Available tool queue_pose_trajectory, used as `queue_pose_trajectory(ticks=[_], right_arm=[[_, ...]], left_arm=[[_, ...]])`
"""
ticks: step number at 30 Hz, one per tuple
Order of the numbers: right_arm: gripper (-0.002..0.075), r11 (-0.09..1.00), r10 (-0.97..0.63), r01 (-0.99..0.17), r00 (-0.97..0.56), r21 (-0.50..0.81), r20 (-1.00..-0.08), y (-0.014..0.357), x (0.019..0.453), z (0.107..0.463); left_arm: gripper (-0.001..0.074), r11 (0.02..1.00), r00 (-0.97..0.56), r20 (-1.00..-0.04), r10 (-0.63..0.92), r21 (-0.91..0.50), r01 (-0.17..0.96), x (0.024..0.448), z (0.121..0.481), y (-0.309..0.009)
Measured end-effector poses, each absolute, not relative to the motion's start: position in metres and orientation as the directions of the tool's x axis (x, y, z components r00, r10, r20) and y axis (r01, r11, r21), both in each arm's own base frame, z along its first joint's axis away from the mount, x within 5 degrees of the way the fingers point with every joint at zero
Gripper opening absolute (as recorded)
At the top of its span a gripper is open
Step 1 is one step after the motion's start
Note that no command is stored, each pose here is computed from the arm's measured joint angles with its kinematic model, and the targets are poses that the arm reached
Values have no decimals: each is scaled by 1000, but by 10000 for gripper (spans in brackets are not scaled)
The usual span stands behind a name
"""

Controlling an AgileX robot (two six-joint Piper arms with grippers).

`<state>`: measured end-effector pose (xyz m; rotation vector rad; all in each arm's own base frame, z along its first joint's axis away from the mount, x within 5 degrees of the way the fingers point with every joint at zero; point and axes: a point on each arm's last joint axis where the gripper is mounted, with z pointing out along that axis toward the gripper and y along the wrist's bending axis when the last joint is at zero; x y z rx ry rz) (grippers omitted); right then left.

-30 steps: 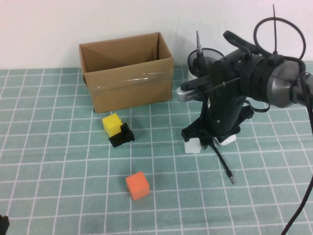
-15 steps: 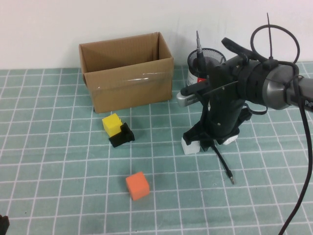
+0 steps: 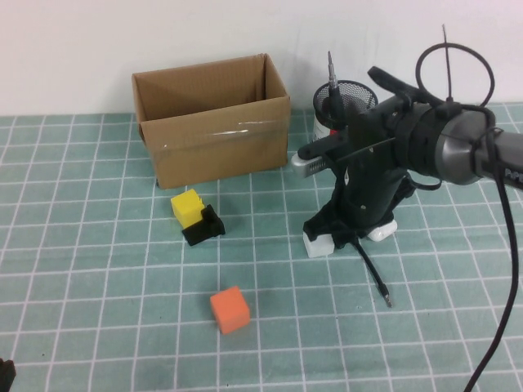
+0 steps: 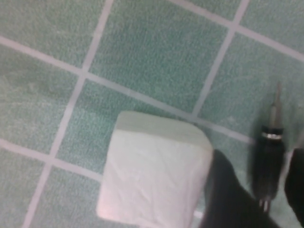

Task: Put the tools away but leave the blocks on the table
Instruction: Pick up the long Screwdriver from the table, then place the long Screwdriver into the round holder

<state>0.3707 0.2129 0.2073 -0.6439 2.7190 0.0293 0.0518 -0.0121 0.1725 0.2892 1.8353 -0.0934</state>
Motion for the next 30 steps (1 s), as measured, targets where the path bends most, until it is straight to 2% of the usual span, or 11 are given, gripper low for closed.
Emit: queue_pose_trajectory(ticks=[7,8,12,15,18,23,24,25,26,30], right_arm=[[214,896,-436,-439,-849,-63,-297,212,370,199],[150,897,-437,-438,-851,-64,-292,212,370,199],[-10,896,-441,-438,-862,-71,-250,210,367,198],[-8,888,-458,-452,-865,-81,-203,207,363,199],[-8,890,-456,-449,-863,-83,-216,205,359,212],[-8,898,-430,-434,-831,-73,-352,199,350,259],[-8,900,-422,-430,-817,-73,-393,197,348,272],[36,903,-410,-423,-801,-73,-436,195,345,284],[-8,907,-396,-415,-779,-74,-487,193,343,297],[-8,913,-336,-404,-657,-61,-675,190,339,337]], left_arm=[[-3,966,-254,-956,149,85,245,52,172,-12],[-3,966,-254,-956,149,85,245,52,172,-12],[-3,966,-254,-956,149,85,245,52,172,-12],[-3,966,-254,-956,149,85,245,52,172,-12],[-3,966,-254,-956,149,85,245,52,172,-12],[-3,966,-254,-956,149,85,245,52,172,-12],[-3,966,-254,-956,149,85,245,52,172,-12],[-3,966,-254,-956,149,85,245,52,172,-12],[-3,966,-254,-956,149,85,245,52,172,-12],[-3,966,-254,-956,149,85,245,52,172,-12]])
